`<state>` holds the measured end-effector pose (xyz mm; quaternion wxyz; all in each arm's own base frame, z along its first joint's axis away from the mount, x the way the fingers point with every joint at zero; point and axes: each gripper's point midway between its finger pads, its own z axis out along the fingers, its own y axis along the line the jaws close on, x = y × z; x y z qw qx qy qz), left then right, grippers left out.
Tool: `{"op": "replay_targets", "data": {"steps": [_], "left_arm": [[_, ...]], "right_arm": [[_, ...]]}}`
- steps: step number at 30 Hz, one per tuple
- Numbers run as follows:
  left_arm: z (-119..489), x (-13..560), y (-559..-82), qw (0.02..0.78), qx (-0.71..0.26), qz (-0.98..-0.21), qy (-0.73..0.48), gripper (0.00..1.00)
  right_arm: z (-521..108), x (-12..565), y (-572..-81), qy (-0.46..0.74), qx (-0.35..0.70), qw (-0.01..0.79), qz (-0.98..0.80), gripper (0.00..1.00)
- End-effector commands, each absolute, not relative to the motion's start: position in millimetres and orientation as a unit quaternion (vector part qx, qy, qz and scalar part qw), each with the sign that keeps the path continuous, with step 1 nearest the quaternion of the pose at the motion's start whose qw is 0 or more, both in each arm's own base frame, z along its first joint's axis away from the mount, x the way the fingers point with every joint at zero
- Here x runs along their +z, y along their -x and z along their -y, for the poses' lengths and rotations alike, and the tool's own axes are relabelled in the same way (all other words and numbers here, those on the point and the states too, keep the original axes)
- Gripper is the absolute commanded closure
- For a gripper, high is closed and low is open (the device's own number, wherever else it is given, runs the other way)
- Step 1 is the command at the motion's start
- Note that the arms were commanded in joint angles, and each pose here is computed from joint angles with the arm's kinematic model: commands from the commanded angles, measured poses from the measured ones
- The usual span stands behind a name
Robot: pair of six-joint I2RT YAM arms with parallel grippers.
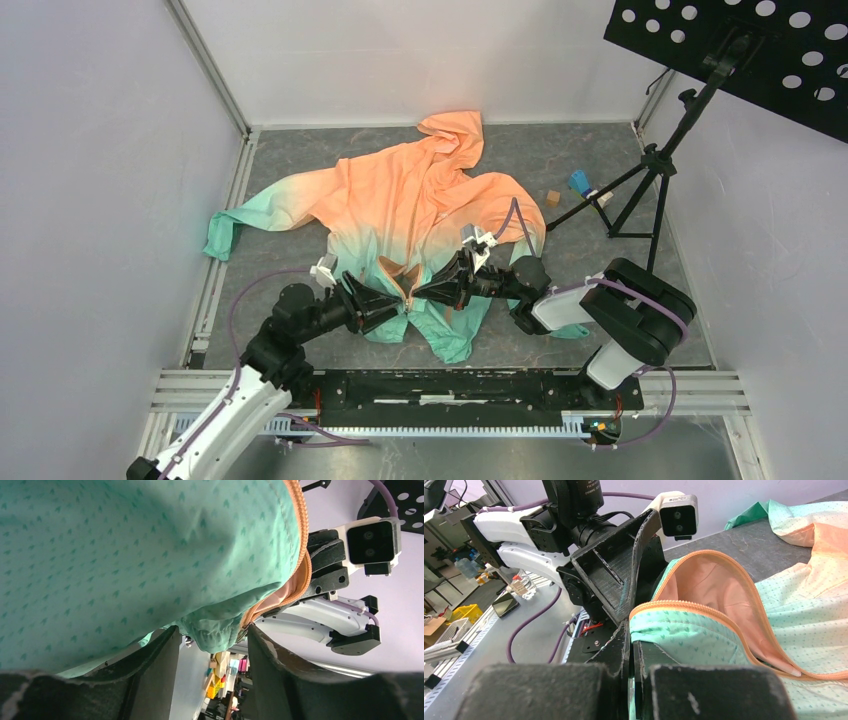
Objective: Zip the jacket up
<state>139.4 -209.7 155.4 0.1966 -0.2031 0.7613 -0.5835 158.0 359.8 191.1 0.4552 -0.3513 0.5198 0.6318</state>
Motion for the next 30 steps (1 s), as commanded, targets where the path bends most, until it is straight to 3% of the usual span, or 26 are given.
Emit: {"op": "replay_targets", "data": {"steps": [1, 13, 15, 18, 22, 30], "left_arm": [[217, 168, -135, 0.187, -0.610, -0.748, 0.183, 0.44], [226, 173, -135, 0.188, -0.631, -0.733, 0.171, 0.55], [227, 172, -135, 0.188, -0.633, -0.731, 0.169, 0.62], [226, 172, -135, 0.191, -0.635, -0.729, 0.170, 0.87], [225, 166, -130, 0.192, -0.622, -0.742, 0.158, 0.97], [225, 166, -116, 0.210, -0.636, -0.736, 0.100, 0.98]], "right_arm": [[-339, 290, -141, 0.368, 0.640, 0.602, -0.304, 1.00], [-338, 290, -141, 0.367, 0.640, 0.603, -0.304, 1.00], [-338, 290, -140, 0.367, 0.640, 0.603, -0.304, 1.00], [-338, 290, -141, 0.365, 0.640, 0.604, -0.305, 1.00], [-337, 291, -145, 0.353, 0.639, 0.607, -0.312, 1.00], [-337, 287, -166, 0.296, 0.641, 0.616, -0.351, 1.00]]}}
